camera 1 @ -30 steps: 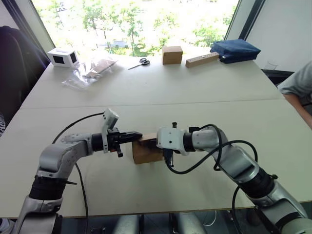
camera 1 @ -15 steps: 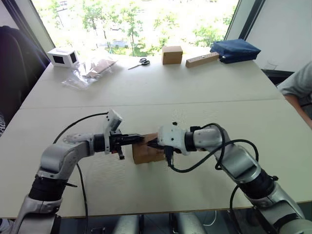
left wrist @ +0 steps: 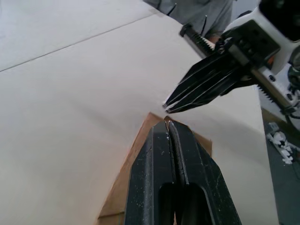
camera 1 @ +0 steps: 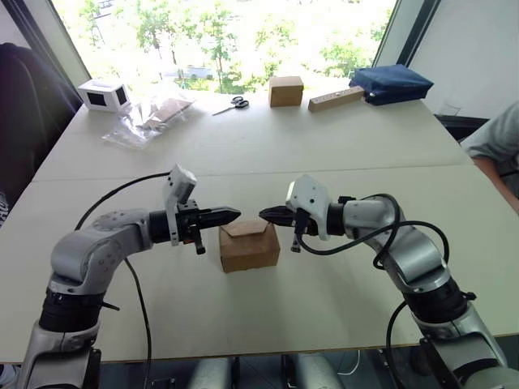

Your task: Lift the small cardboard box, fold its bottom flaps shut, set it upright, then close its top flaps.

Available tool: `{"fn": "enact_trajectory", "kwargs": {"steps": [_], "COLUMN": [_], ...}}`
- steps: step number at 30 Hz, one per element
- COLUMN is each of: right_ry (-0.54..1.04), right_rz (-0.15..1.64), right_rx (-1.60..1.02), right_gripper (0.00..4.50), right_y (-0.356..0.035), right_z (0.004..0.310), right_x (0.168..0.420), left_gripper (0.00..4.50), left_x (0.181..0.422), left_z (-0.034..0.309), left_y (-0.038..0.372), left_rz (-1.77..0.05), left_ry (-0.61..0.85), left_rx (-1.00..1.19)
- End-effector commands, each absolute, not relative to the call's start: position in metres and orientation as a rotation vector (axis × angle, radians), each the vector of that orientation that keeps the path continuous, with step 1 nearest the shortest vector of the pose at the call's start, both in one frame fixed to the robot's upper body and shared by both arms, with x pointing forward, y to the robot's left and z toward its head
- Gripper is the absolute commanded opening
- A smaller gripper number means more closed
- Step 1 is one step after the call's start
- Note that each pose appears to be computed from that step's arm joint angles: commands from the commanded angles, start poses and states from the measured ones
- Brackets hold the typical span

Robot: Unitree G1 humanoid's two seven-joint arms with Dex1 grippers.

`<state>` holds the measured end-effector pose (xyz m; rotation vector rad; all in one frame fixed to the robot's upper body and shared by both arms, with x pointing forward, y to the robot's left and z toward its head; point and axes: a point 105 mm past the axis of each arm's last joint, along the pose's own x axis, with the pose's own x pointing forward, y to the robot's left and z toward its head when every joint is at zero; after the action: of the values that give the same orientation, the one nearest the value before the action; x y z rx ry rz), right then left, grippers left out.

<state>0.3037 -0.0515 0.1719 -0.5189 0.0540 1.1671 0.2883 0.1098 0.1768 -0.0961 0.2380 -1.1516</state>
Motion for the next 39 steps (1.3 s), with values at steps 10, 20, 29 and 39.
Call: {"fn": "enact_trajectory", "kwargs": {"steps": [10,20,29,39], "right_ry": [0.042,0.100,0.066,-0.085], "right_rz": [1.230,1.194,1.183,1.050], "right_rx": [-0.551,-0.633,-0.584,-0.191], "right_gripper": [0.00,0.00,0.00,0.00], "right_y": [-0.039,-0.042,-0.045,-0.084], "right_z": [0.161,0.136,0.149,0.211], "right_x": [0.291,0.297,0.298,0.298], "left_gripper": [0.02,0.02,0.02,0.02], "left_x": [0.279,0.281,0.283,0.290], "left_z": [0.157,0.142,0.142,0.184], "left_y": [0.107,0.108,0.110,0.146], "left_rz": [-1.114,-1.105,-1.054,-0.831], "left_ry": [0.282,0.309,0.242,0.076], "left_rx": [-0.009,0.034,0.056,-0.105]}}
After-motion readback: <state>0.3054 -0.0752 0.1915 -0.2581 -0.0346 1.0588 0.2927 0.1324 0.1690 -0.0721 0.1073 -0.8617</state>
